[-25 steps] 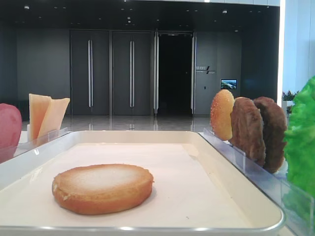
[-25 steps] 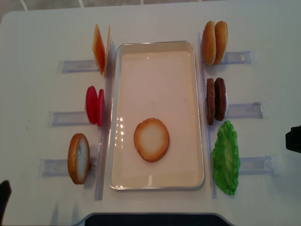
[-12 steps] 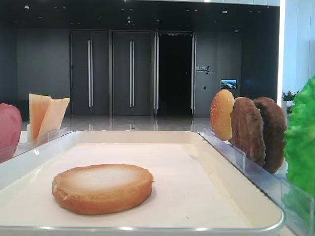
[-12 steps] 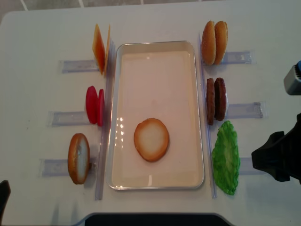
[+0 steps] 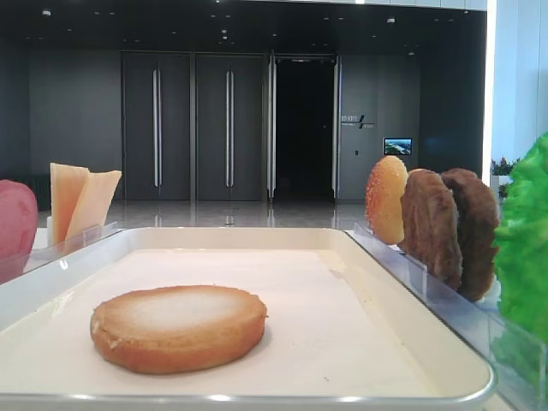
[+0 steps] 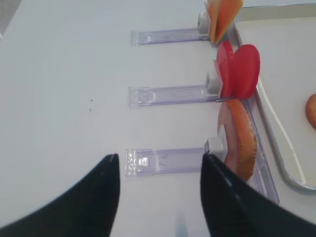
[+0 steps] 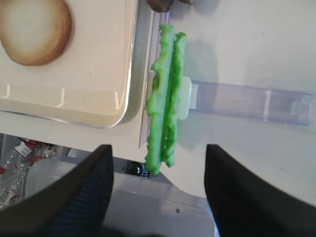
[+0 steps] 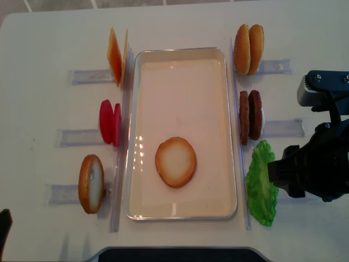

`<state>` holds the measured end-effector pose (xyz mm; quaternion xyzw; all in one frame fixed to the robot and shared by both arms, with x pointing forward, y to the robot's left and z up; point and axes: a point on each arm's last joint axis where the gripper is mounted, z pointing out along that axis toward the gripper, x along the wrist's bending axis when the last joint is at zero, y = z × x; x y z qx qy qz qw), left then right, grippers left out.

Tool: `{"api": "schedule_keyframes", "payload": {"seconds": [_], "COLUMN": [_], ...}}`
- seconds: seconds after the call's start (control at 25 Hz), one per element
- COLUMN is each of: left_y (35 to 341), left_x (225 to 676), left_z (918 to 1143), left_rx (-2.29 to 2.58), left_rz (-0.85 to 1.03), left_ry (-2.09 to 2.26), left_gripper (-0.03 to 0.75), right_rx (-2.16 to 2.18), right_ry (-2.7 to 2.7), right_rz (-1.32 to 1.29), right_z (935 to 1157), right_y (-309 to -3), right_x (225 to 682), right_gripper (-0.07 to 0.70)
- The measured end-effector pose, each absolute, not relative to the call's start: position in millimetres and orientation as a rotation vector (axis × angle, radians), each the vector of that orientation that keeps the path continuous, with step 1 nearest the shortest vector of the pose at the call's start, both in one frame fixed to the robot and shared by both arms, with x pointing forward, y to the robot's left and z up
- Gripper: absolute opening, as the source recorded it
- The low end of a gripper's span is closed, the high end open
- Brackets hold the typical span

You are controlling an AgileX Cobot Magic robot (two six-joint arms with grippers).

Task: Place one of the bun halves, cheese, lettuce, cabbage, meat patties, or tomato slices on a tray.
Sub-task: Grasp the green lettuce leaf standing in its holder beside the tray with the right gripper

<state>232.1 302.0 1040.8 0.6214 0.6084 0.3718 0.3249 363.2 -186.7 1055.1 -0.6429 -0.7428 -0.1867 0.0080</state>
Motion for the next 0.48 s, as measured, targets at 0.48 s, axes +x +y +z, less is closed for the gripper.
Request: {"api": "schedule_keyframes", "payload": {"seconds": [0.48], "left_y": [302.0], "left_x": [232.1], "left_z": [1040.8], "left_rx": [1.629], "left_rz": [0.975], "left_ry": [1.595], "left_gripper": [0.401], "right_rx": [-2.044], "right_ry": [-2.394], "right_rz": [-0.412], "right_z": [1024.0], "right_y": [-171.0], "right_x": [391.5], "right_gripper": [0.43]}}
